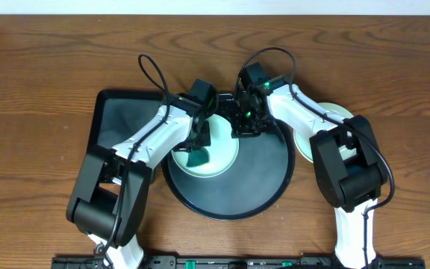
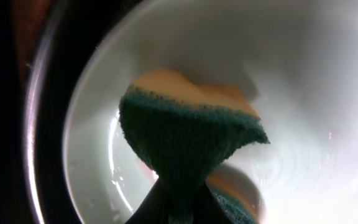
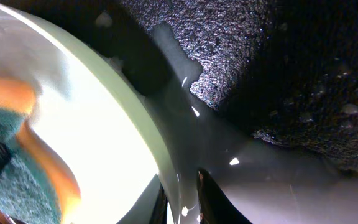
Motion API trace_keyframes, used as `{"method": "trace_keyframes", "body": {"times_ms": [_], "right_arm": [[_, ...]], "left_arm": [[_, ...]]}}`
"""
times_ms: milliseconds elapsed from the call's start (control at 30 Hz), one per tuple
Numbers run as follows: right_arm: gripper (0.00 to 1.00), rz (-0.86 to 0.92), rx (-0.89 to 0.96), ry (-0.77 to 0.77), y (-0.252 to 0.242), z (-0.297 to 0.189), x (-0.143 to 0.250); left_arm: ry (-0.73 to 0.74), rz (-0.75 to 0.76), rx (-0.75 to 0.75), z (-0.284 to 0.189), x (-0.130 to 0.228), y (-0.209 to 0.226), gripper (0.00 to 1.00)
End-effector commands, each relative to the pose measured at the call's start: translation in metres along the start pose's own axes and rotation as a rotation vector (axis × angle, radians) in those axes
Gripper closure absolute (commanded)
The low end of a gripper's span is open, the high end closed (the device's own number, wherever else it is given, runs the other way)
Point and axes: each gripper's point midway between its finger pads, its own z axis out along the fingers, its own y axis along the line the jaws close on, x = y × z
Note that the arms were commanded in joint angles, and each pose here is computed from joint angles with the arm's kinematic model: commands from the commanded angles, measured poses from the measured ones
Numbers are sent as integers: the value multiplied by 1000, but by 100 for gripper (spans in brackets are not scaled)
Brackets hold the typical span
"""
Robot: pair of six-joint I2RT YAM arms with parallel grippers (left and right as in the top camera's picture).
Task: Clean dirty plates on tray and stack at the side
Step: 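Scrub the last mint-green plate with the sponge while the right gripper holds it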
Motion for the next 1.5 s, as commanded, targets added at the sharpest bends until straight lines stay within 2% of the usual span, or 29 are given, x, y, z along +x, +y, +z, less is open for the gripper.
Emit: {"method": "trace_keyframes", "body": {"times_ms": [0,67,133,233,267,433,533,633,767,867,900,967,1000,1067,1133,1267,1333,1467], "right_arm": [[83,30,73,44,-19,17,13],[83,29,73,44,-18,18,13],[83,28,73,44,-18,18,14],[83,27,72,41,-18,18,13],[83,27,71,40,-18,18,13],[83,27,72,41,-18,18,13],[83,27,72,42,-18,18,13],[83,28,73,44,-18,18,14],[83,28,73,45,-18,18,14],[82,28,73,44,-18,18,14],[82,28,73,44,-18,18,13],[82,28,73,44,-18,18,14],[82,28,72,44,-18,18,14],[84,28,72,44,-18,18,14],[84,28,72,44,-18,18,14],[85,30,73,46,-18,18,14],[85,41,71,50,-18,18,15],[85,48,73,53,-18,18,16]], "left_arm": [[163,127,196,-4,30,-30,92],[236,218,352,-14,47,-52,93],[262,264,445,-21,54,-64,93],[226,276,446,-19,46,-67,93],[199,266,417,-16,40,-63,93],[-18,-27,45,1,-9,-10,92],[-142,-146,-117,-1,-29,19,92],[-162,-181,-159,-2,-31,28,92],[-108,-181,-182,-2,-15,29,93],[-19,-55,-82,1,0,8,92],[64,90,77,1,14,-20,92],[129,203,231,-4,28,-44,93],[147,243,291,-7,33,-53,93],[145,247,306,-8,32,-56,92],[112,169,248,-5,23,-48,93],[-15,-82,43,1,-4,-16,93],[-46,-137,13,1,-10,-11,93],[-65,-145,13,1,-14,-11,93]]}}
